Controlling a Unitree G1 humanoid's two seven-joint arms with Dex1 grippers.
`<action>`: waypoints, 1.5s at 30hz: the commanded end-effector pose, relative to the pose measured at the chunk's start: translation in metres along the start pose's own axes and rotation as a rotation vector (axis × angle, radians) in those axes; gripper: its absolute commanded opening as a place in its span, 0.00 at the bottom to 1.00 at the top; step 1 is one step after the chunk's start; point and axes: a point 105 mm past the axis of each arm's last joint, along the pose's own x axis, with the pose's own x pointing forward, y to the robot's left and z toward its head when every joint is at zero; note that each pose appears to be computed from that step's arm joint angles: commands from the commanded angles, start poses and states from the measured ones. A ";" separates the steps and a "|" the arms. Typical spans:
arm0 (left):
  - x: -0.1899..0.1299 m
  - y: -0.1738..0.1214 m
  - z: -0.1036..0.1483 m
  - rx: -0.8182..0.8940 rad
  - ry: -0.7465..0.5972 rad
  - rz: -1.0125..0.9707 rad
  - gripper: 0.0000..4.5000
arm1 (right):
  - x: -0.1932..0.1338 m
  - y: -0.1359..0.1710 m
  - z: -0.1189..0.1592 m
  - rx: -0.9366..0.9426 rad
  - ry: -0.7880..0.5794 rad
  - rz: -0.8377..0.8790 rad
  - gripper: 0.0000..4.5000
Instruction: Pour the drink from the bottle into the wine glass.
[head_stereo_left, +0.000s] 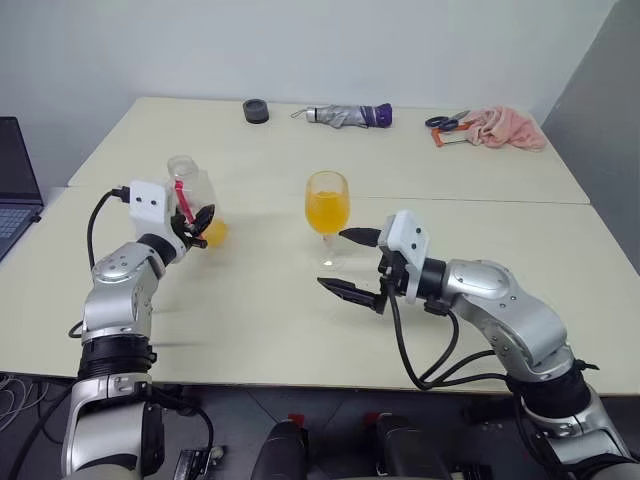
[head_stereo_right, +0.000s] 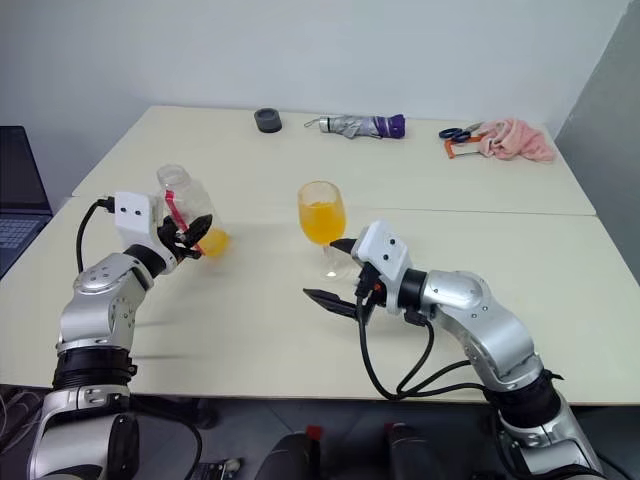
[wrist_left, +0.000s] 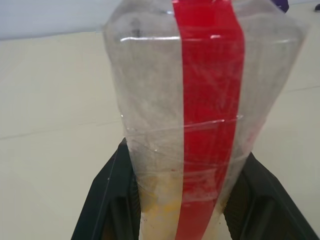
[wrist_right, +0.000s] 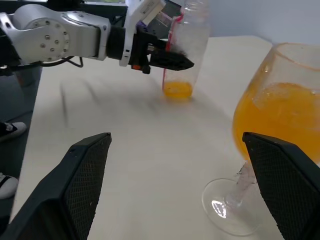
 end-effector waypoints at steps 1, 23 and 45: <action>-0.002 0.005 0.005 -0.013 -0.051 0.003 0.38 | 0.002 0.001 0.010 -0.032 -0.028 -0.003 1.00; -0.005 0.004 -0.009 -0.009 -0.070 0.039 0.99 | -0.004 0.009 0.009 -0.012 -0.035 0.031 1.00; -0.088 -0.025 -0.040 -0.056 -0.077 0.259 0.99 | -0.074 -0.055 -0.112 0.181 -0.088 -0.702 1.00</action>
